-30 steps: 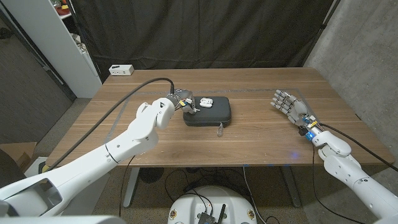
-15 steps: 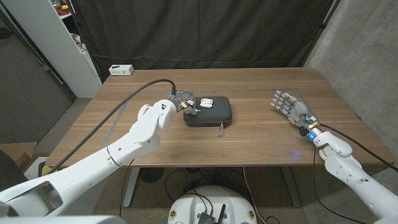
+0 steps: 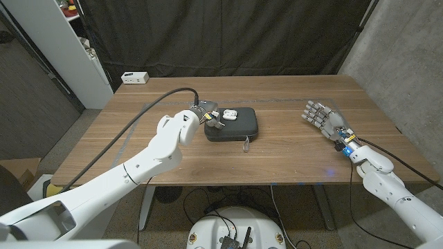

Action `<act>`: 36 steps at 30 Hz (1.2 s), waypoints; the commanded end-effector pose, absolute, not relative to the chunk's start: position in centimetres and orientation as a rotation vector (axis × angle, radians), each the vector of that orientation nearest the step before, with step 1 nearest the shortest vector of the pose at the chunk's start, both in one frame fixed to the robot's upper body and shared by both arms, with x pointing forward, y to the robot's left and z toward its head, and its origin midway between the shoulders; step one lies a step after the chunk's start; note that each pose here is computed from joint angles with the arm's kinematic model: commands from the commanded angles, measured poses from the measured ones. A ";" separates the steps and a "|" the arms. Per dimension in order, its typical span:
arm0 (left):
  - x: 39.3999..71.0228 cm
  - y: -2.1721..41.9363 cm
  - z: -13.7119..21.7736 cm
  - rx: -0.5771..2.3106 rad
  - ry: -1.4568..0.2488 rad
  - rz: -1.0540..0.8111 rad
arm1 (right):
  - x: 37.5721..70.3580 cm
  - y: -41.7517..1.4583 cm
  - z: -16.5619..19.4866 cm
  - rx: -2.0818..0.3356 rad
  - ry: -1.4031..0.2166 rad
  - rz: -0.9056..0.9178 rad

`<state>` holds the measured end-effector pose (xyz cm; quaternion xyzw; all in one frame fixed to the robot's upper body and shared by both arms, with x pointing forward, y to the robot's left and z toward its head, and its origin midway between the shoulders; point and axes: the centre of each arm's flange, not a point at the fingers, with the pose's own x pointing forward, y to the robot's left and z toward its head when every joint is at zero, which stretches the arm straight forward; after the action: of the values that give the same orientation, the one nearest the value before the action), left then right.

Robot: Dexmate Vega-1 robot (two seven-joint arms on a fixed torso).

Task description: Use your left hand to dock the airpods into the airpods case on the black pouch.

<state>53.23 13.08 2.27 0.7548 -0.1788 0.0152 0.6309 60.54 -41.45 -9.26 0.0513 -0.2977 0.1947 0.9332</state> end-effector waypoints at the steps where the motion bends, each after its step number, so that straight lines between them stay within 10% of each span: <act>1: 53.6 13.0 2.4 1.727 -0.412 0.055 | 61.0 -41.4 -9.1 0.112 -0.604 0.406; 36: 50.6 12.6 1.6 1.522 -0.445 0.243 | 62.1 -41.2 -8.5 0.094 -0.562 0.440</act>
<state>51.21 12.48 2.62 0.7200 -0.1950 0.0779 0.6614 61.84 -41.05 -8.72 0.0490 -0.2794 0.2134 0.9349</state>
